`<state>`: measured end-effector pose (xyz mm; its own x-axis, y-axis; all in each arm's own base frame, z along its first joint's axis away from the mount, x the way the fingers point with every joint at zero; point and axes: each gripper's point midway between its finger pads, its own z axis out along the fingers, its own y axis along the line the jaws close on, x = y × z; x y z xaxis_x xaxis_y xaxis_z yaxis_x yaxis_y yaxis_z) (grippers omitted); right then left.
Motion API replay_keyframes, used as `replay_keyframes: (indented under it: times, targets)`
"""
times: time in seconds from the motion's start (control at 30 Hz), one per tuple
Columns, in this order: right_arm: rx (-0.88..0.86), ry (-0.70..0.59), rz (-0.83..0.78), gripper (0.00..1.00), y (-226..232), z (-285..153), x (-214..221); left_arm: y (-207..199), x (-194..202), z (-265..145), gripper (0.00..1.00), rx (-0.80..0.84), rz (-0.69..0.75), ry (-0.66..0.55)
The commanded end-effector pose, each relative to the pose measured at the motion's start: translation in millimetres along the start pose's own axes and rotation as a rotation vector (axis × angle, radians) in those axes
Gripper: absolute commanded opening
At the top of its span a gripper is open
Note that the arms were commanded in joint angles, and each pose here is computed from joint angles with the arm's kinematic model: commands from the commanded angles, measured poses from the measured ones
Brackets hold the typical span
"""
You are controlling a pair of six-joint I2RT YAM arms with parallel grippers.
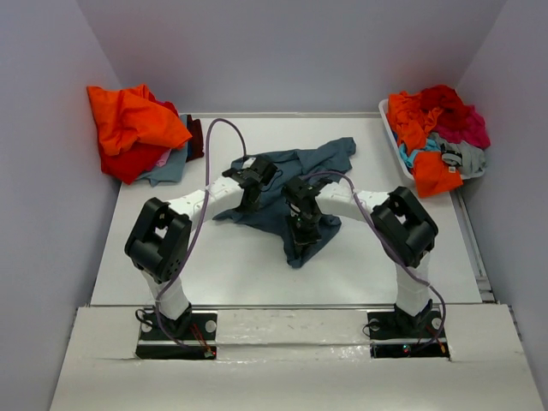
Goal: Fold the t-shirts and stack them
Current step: Flatten the tshirt out
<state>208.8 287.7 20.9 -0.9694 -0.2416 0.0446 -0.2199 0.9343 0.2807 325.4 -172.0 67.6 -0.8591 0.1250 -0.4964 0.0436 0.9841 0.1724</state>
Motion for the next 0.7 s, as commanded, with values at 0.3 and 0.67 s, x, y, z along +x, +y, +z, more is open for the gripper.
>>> replay_keyframes:
  times: [0.3,0.67]
  targets:
    - [0.041,0.008,0.032,0.12,-24,-25,51,-7,12,-21,0.06,0.045,0.048,0.044]
    - [0.075,-0.029,0.108,0.11,-42,-70,94,-18,66,-38,0.06,0.104,0.114,0.136]
